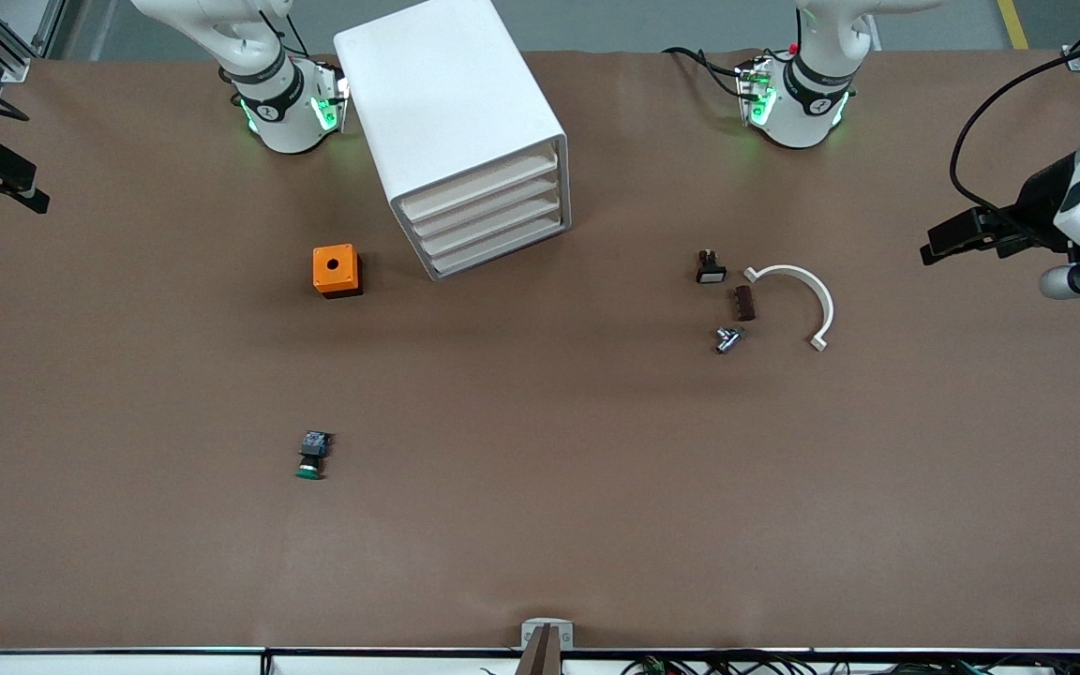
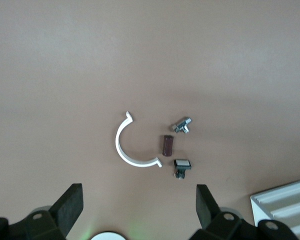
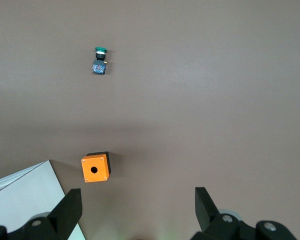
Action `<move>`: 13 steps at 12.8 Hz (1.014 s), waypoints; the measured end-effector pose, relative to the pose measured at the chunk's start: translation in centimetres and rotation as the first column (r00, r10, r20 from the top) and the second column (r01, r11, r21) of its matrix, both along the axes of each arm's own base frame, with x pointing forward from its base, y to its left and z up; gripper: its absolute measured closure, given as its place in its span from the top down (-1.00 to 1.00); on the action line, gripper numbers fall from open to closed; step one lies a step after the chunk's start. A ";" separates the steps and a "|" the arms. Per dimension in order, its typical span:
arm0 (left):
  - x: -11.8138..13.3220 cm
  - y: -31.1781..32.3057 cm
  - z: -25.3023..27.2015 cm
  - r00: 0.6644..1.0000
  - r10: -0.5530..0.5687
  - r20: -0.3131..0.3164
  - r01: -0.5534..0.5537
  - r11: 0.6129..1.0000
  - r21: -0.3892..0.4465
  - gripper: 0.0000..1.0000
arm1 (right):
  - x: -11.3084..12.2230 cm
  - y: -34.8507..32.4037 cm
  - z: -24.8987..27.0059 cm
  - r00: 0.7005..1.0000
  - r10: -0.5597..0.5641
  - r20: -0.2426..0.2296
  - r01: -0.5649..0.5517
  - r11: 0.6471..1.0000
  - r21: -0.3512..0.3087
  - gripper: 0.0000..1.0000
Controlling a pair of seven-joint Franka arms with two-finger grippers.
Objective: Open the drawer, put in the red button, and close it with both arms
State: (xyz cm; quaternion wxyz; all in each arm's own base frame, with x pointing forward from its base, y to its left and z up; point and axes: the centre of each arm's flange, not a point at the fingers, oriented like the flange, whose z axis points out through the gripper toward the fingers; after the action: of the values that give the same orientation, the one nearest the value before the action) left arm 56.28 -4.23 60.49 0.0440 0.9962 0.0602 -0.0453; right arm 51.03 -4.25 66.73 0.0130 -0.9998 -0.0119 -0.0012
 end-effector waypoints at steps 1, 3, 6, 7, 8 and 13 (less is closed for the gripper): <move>0.1 0.3 0.1 1.000 0.004 0.010 -0.004 1.000 0.008 0.99 | -0.4 0.0 0.0 1.000 0.000 0.003 0.000 1.000 0.001 1.00; 0.2 0.6 0.2 1.000 0.000 0.021 -0.001 1.000 0.016 0.99 | -0.8 0.0 0.1 1.000 0.000 0.005 0.000 1.000 0.001 1.00; 0.2 1.1 0.5 0.999 -0.012 0.031 0.010 0.998 0.056 1.00 | -0.8 0.0 0.0 1.000 0.001 0.007 -0.001 1.000 0.001 1.00; 0.1 1.1 0.6 0.999 -0.013 0.034 0.011 0.998 0.060 1.00 | -0.8 0.1 0.0 1.000 0.001 0.006 -0.001 1.000 0.001 1.00; 0.1 1.1 0.8 0.999 -0.013 0.038 0.011 0.998 0.061 1.00 | -0.8 0.1 0.0 1.000 0.001 0.006 -0.001 1.000 0.001 1.00; 0.1 1.1 2.4 0.997 -0.014 0.072 0.009 0.998 0.066 1.00 | -0.8 0.0 -0.1 1.000 0.000 0.005 0.000 1.000 0.001 1.00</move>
State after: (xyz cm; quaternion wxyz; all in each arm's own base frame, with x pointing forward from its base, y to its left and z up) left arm 56.38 -3.08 62.88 0.0134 0.9984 0.0544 -0.0072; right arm 50.19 -4.21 66.67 0.0137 -0.9998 -0.0122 -0.0037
